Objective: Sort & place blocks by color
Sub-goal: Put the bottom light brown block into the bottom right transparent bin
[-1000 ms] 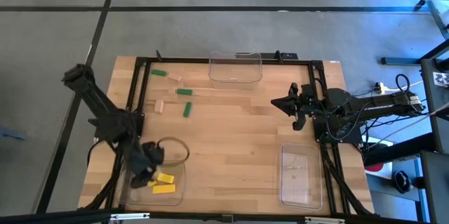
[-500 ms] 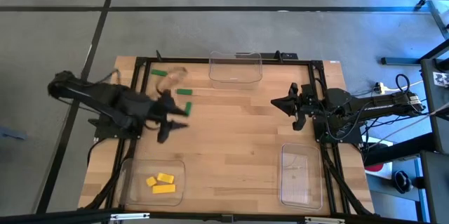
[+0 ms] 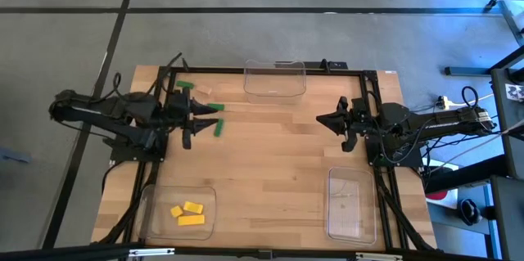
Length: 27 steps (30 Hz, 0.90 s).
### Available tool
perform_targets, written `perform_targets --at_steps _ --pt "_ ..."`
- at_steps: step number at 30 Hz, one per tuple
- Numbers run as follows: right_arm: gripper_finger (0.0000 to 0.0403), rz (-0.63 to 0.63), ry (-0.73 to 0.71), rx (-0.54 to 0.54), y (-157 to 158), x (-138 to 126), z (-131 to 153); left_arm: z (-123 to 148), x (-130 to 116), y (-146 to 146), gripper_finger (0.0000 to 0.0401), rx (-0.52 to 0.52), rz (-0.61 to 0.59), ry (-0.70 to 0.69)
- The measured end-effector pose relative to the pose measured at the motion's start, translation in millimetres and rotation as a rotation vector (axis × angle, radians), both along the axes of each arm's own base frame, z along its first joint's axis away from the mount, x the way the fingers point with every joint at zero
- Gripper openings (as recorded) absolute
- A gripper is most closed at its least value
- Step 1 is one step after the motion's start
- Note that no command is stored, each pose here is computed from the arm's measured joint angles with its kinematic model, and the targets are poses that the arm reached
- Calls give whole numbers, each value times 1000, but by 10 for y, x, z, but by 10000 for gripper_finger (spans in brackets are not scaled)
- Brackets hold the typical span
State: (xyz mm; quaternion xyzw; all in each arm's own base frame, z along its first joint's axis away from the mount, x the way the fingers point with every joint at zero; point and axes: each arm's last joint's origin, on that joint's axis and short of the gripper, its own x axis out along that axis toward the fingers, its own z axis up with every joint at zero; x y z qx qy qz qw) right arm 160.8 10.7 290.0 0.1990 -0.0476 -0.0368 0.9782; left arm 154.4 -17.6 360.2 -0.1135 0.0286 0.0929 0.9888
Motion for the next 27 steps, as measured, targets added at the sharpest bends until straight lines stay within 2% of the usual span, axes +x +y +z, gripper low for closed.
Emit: perform_targets --at_steps 7,27 --pt "10 0 -2 0 -1 0 2 -111 6 67 129 -17 -2 -93" --pt "10 0 -2 -1 0 0 2 -170 33 85 88 -19 7 -116"
